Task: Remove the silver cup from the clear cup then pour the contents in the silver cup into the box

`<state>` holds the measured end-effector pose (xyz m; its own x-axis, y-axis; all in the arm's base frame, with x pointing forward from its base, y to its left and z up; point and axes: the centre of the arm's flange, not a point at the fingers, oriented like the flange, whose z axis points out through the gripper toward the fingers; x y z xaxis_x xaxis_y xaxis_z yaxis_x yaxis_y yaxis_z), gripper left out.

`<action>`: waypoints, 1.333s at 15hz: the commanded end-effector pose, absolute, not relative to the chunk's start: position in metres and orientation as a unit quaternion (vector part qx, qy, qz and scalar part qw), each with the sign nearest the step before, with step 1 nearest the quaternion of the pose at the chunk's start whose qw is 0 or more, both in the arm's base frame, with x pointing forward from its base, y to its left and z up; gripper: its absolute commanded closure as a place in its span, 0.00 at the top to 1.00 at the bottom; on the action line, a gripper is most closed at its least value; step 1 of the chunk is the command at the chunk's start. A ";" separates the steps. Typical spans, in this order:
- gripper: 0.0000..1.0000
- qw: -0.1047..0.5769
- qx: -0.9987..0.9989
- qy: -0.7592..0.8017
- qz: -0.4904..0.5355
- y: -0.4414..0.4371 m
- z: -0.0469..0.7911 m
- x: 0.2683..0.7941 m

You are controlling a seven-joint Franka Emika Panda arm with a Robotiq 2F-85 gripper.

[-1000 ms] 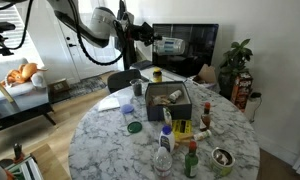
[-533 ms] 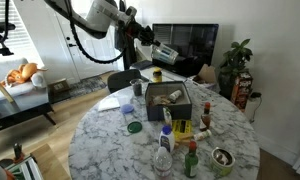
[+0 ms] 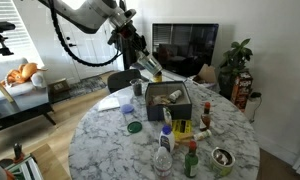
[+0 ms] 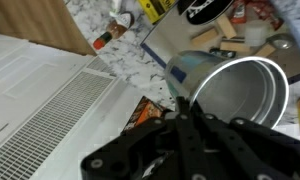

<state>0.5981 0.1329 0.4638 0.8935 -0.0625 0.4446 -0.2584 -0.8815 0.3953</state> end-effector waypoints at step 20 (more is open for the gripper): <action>0.01 -0.052 0.997 -0.045 -0.026 0.115 0.333 0.502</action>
<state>0.5084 0.1319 0.3798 0.9933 -0.0987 0.0600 -0.0981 -0.9951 -0.0130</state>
